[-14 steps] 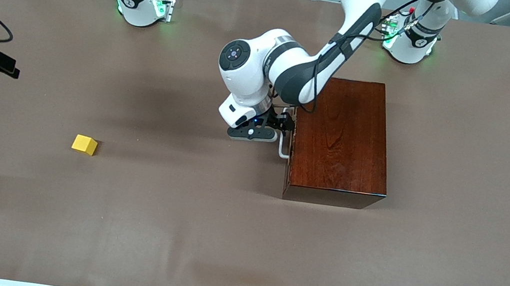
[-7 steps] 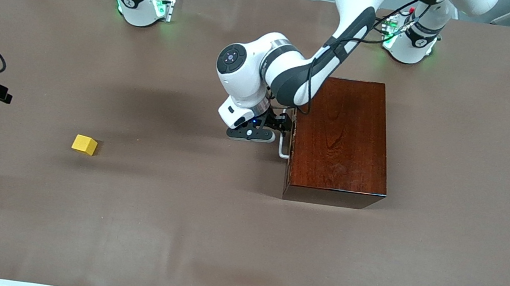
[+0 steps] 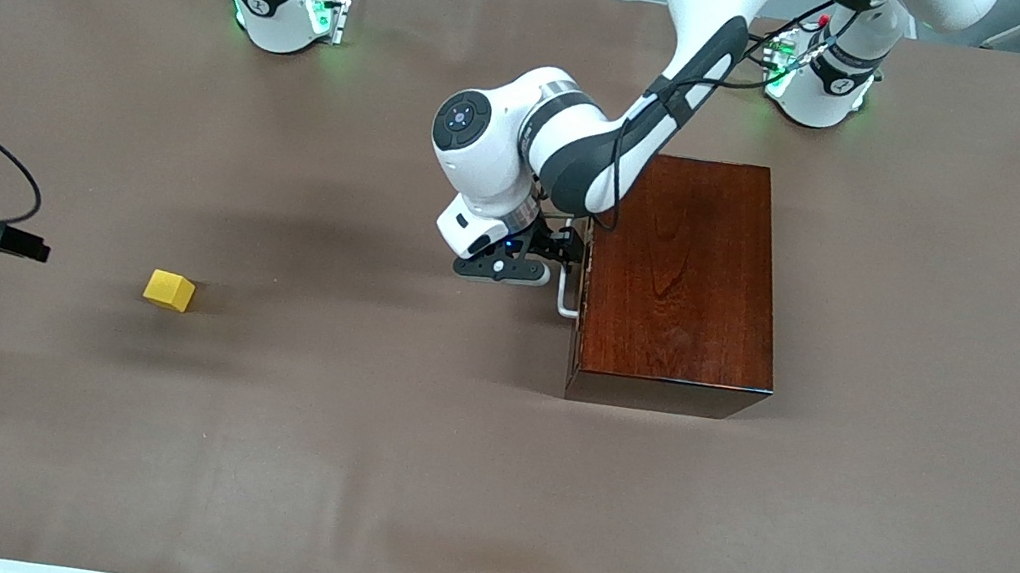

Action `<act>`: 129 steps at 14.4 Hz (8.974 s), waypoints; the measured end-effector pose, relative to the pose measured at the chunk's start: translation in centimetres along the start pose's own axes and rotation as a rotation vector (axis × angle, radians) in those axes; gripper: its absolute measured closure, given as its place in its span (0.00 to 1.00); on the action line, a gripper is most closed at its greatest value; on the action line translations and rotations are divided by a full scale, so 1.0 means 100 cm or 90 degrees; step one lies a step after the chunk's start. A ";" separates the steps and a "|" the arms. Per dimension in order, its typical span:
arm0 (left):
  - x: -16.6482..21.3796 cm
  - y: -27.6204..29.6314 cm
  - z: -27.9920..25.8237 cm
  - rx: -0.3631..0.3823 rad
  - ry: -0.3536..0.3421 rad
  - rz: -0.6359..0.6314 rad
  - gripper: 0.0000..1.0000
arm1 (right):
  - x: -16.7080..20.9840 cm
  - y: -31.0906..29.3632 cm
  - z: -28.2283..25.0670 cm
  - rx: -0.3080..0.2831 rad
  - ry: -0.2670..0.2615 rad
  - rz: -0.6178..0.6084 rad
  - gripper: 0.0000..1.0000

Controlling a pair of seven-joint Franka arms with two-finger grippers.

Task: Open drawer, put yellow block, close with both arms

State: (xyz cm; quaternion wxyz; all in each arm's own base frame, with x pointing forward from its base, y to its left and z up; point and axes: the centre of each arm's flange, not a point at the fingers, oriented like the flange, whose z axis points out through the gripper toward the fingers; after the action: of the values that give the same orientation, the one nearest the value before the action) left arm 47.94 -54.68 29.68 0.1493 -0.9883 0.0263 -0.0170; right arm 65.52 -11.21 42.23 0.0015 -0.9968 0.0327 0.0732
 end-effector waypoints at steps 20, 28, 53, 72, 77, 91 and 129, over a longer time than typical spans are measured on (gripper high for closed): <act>-0.008 0.034 -0.008 -0.093 0.044 -0.078 0.00 | 0.012 -0.051 0.203 0.035 -0.023 0.054 0.00; -0.005 0.038 -0.009 -0.121 0.056 -0.135 0.00 | -0.005 -0.058 0.236 0.031 -0.018 0.075 0.34; -0.025 0.066 -0.027 -0.172 0.094 -0.135 0.00 | -0.002 -0.069 0.170 0.032 -0.005 0.097 0.44; -0.031 -0.017 -0.171 -0.139 0.085 -0.188 0.00 | 0.005 -0.036 -0.015 0.040 -0.026 0.114 0.44; -0.011 -0.155 -0.248 -0.101 0.049 -0.233 0.00 | -0.024 -0.057 -0.066 0.083 -0.043 0.170 0.44; 0.013 -0.484 -0.235 -0.091 -0.017 -0.186 0.00 | -0.082 -0.210 -0.140 0.055 -0.118 0.342 0.44; 0.009 -0.572 -0.200 -0.176 -0.057 -0.086 0.00 | -0.187 -0.601 0.064 0.178 -0.109 0.955 0.44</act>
State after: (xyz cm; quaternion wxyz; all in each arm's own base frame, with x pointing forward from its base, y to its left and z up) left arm 50.67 -6.05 65.67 0.0113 -0.9987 -0.0450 0.0210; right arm 50.06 49.99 38.53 0.0800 -0.6893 0.7088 0.1270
